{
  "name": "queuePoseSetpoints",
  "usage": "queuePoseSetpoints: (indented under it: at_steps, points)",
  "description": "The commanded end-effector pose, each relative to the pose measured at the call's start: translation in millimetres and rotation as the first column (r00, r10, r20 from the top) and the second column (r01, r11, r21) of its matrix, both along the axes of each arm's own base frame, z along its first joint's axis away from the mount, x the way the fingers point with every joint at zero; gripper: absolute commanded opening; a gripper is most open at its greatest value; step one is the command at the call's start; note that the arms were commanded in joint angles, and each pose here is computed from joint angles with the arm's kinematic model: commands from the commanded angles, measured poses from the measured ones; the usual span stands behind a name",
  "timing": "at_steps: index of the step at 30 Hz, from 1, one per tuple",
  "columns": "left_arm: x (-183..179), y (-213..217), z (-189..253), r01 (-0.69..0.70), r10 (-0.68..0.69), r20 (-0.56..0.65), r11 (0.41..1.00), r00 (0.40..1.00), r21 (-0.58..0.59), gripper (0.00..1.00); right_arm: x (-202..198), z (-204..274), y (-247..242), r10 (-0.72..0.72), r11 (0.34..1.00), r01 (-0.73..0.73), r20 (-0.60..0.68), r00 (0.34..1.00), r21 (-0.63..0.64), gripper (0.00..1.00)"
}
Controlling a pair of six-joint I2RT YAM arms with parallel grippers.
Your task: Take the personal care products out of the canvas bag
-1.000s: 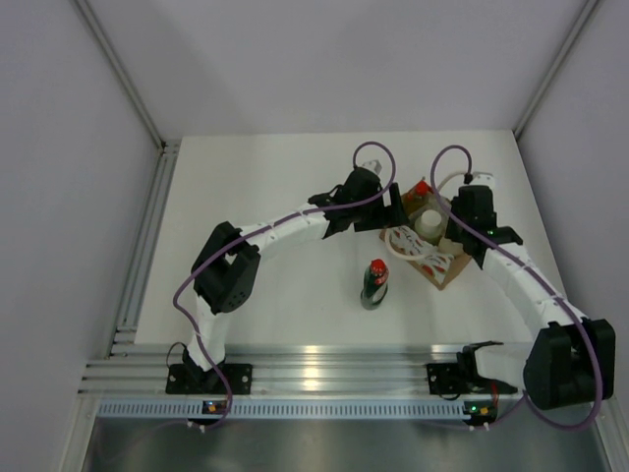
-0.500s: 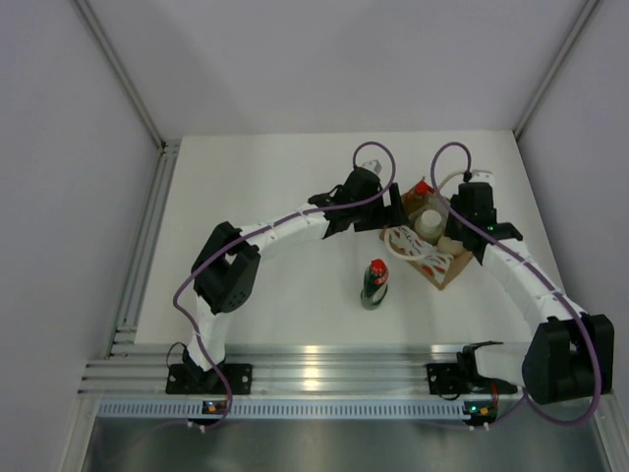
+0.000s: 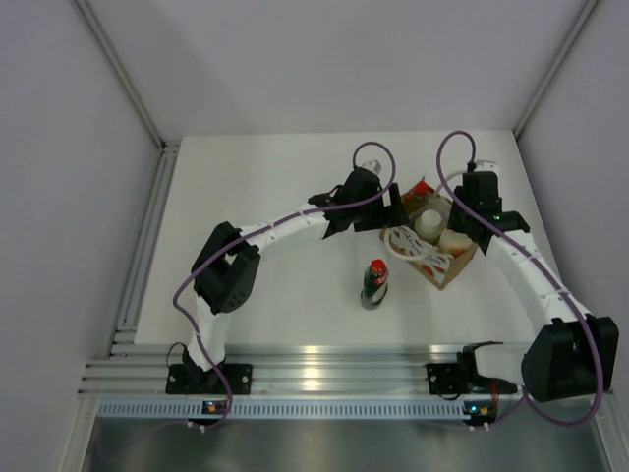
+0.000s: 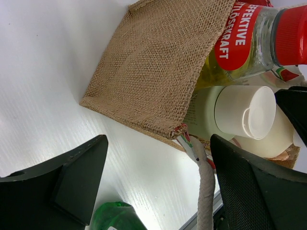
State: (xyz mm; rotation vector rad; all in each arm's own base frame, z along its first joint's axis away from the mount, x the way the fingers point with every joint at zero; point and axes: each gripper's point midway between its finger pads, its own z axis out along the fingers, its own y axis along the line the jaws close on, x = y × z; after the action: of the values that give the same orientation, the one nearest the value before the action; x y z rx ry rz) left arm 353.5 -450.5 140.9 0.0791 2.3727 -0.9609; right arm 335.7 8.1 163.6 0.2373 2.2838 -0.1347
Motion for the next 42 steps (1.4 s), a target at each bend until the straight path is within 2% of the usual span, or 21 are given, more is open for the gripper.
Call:
queuePoseSetpoints:
  at_steps: [1,15,28,42]
  points:
    - [4.7,-3.1,25.8,0.001,0.001,0.060,0.999,0.998,-0.041,0.91,21.3,50.9,-3.8,-0.018,1.000,0.017,0.133,0.991,0.011,0.00]
    - [4.3,-3.7,23.3,0.002,0.000,0.053,0.999,0.999,-0.040,0.91,23.1,73.7,-5.7,-0.003,1.000,0.002,0.152,0.988,0.007,0.00]
    - [4.1,-3.8,23.3,0.004,-0.002,0.054,0.999,0.999,-0.040,0.91,29.9,63.9,-6.0,0.001,1.000,-0.003,0.120,0.993,0.011,0.00]
    - [4.5,-4.2,23.8,0.004,-0.002,0.055,0.999,0.998,-0.041,0.92,24.6,94.5,-6.4,0.004,1.000,-0.007,0.163,0.987,0.018,0.00]
